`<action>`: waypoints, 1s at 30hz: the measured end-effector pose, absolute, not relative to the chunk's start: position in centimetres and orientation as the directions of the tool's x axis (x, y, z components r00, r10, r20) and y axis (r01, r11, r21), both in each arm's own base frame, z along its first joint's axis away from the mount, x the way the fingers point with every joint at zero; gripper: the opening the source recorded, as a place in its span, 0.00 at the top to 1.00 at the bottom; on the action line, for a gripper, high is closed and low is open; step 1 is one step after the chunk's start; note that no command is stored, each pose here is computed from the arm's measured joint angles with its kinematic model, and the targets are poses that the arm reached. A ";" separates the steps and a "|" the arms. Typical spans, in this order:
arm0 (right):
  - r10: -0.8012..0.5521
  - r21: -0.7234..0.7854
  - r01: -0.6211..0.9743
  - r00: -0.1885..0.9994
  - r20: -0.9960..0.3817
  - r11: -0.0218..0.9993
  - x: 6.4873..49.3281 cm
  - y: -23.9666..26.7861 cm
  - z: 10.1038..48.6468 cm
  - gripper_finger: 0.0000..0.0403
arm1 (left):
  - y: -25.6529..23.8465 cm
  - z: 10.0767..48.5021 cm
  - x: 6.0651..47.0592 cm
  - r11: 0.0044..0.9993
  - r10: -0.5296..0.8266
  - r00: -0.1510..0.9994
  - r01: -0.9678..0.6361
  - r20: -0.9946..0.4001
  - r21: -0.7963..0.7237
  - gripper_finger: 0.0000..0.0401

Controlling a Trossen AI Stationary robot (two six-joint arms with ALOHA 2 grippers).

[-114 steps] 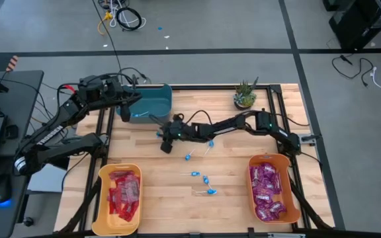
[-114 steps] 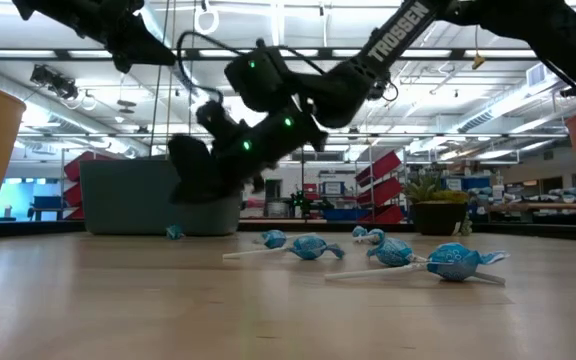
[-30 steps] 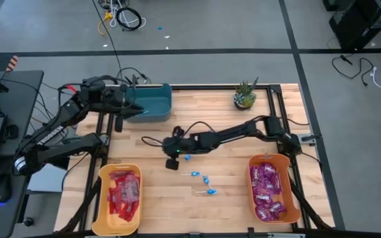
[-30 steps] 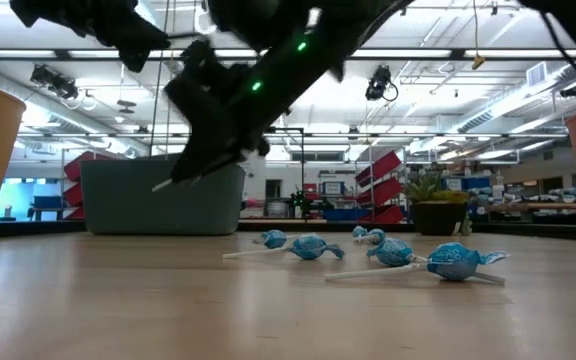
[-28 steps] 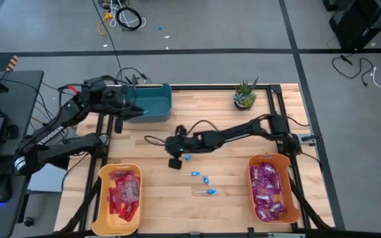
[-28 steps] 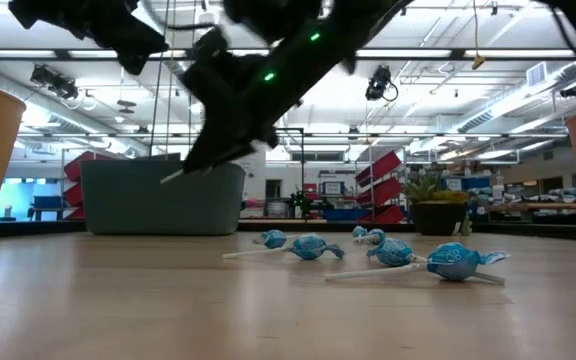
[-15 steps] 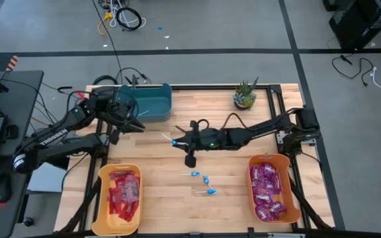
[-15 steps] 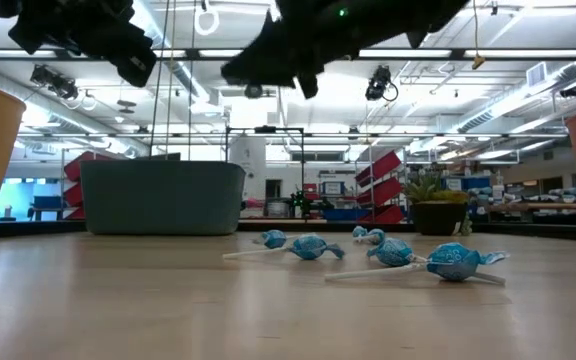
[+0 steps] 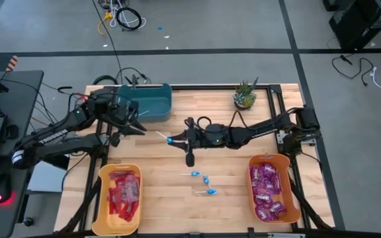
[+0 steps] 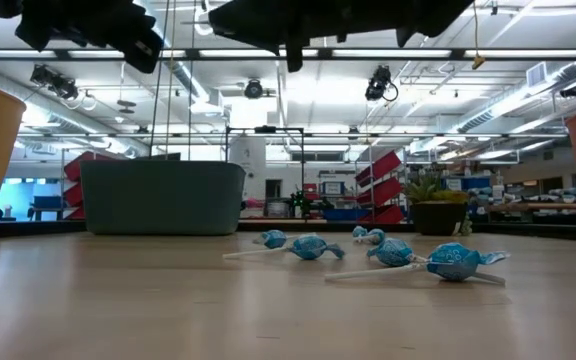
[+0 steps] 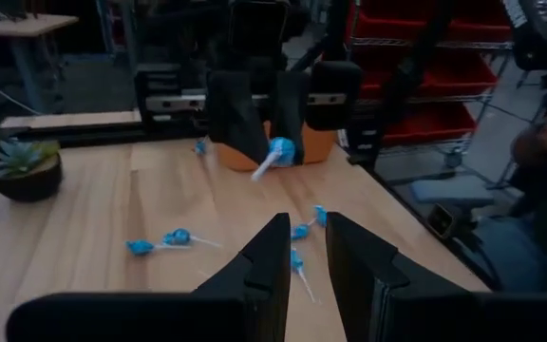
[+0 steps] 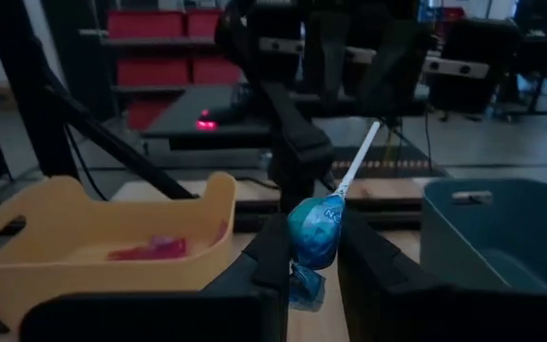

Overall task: Sort candy
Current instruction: Put the blue candy into the blue bin

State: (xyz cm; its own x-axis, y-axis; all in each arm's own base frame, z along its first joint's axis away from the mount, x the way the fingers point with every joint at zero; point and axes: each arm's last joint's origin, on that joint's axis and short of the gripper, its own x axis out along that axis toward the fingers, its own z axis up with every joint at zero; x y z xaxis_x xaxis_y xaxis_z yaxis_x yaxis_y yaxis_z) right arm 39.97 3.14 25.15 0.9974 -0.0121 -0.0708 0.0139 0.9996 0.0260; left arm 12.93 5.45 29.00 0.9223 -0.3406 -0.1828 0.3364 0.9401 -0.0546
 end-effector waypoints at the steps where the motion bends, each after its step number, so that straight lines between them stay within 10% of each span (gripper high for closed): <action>1: -0.002 0.027 0.004 0.998 -0.059 1.000 40.0 3.0 25.3 0.86 | 5.5 29.1 13.0 0.944 -0.329 0.927 0.327 -0.179 -0.043 0.82; 30: 0.043 0.022 -0.042 0.998 -0.035 0.999 40.0 2.9 25.5 0.86 | 5.7 28.7 17.1 0.933 -0.358 0.923 0.361 -0.143 -0.006 0.82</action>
State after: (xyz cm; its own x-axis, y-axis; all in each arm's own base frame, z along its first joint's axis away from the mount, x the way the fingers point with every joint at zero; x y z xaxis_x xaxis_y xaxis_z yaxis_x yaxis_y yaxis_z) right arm 40.04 2.90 25.49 0.9985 0.0430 -0.0346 -0.0422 0.9989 0.0220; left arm 17.10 5.70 28.75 0.9228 -0.3579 -0.1429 0.3607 0.9326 -0.0063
